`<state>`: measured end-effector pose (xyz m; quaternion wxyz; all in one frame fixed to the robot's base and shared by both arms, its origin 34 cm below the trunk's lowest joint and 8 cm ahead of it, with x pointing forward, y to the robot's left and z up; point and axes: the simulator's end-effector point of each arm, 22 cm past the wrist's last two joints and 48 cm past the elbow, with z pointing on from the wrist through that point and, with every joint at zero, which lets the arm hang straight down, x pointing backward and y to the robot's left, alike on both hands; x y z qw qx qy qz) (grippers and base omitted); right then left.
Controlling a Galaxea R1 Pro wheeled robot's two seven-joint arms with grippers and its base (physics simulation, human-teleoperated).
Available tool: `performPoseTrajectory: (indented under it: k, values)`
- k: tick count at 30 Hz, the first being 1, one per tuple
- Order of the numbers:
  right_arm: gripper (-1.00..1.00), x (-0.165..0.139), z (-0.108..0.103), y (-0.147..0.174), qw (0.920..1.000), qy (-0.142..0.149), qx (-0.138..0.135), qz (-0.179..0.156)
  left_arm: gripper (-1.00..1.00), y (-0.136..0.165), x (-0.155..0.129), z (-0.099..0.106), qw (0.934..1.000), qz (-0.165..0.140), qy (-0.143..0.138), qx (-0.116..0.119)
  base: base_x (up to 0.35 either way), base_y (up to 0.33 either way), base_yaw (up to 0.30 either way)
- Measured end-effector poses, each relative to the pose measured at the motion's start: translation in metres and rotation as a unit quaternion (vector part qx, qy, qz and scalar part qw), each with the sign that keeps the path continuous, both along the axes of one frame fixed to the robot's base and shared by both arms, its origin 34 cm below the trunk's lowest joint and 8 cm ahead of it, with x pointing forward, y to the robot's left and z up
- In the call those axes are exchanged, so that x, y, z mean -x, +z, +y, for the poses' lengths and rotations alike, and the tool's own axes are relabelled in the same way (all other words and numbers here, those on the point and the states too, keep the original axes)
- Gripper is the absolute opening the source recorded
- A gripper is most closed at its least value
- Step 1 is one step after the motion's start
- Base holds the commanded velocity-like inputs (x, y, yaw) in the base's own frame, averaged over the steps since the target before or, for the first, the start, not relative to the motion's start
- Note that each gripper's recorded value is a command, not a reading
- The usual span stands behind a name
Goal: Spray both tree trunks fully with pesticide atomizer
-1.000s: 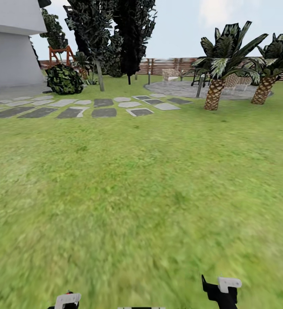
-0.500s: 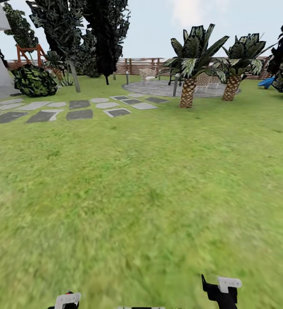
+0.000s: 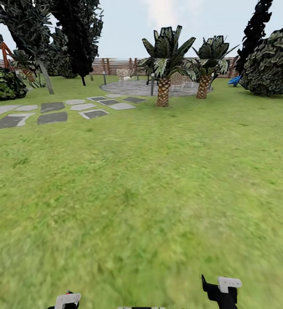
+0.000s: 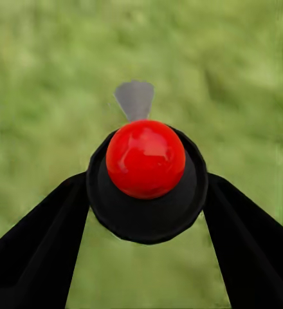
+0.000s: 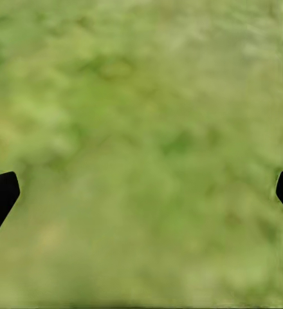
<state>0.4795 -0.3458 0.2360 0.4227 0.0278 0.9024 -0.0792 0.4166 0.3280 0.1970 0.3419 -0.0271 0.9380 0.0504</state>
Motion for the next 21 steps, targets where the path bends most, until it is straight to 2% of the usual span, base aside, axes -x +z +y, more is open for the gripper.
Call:
performPoseTrajectory:
  k: [21]
  values:
    - [1.0, 0.0, 0.0, 0.0, 1.0, 0.0, 0.0, 0.0, -1.0, 0.0, 0.0, -0.0001, 1.0, 0.0, 0.0, 0.0, 0.0, -0.27, -0.266]
